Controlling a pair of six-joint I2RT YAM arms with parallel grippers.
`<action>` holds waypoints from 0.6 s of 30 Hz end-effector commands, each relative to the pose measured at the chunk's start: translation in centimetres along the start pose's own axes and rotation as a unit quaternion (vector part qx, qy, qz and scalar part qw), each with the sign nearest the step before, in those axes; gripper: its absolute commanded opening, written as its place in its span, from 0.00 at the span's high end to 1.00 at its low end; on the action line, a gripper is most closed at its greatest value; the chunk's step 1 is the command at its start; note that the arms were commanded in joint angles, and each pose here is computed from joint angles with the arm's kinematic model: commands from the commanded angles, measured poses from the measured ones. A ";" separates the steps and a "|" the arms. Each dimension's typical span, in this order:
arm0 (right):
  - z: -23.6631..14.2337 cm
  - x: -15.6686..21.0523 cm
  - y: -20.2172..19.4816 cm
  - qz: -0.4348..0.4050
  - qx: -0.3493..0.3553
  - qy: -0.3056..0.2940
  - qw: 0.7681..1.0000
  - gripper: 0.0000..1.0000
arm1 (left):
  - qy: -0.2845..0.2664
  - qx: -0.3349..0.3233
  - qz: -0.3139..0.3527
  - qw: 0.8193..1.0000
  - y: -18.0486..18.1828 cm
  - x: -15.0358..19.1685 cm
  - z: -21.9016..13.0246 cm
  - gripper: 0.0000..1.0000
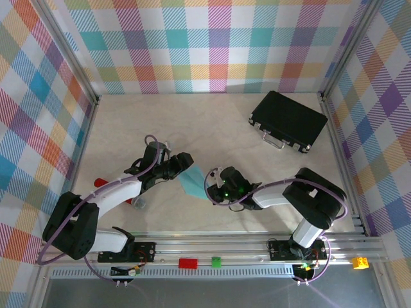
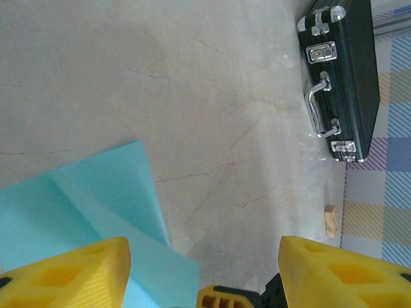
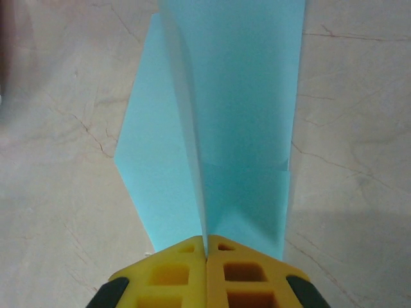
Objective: Fold a paper plane with a square sheet of paper (pick it up from the middle)
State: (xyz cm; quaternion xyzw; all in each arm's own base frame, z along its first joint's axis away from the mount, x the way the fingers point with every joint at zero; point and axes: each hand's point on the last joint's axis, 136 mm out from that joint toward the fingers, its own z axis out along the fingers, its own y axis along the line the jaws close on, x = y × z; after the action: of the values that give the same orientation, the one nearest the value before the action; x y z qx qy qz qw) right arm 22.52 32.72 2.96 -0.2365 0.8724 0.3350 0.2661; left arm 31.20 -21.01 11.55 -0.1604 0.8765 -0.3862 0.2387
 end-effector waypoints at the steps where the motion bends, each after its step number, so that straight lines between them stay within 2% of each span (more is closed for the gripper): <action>1: 0.4 0.6 1.1 0.053 -0.044 0.043 0.997 0.98 | 0.018 -0.001 0.002 1.000 0.6 0.7 0.2 0.40; 5: 0.9 0.7 0.9 0.068 -0.049 0.055 0.995 0.95 | 0.033 0.011 -0.001 0.999 0.6 1.3 0.6 0.46; 13: 0.9 0.7 0.7 0.118 -0.072 0.064 0.988 0.95 | 0.061 0.024 -0.012 0.998 1.3 2.7 1.4 0.75; 18: 1.0 1.0 1.0 0.166 -0.100 0.073 0.978 0.95 | 0.070 0.035 -0.024 0.997 1.5 3.2 1.9 0.84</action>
State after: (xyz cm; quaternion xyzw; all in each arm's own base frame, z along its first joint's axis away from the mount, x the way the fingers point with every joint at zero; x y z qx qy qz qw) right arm 22.11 33.35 2.19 -0.1589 0.8842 0.4128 0.1502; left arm 29.38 -22.30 8.31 -0.1465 0.8818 -0.4117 0.1775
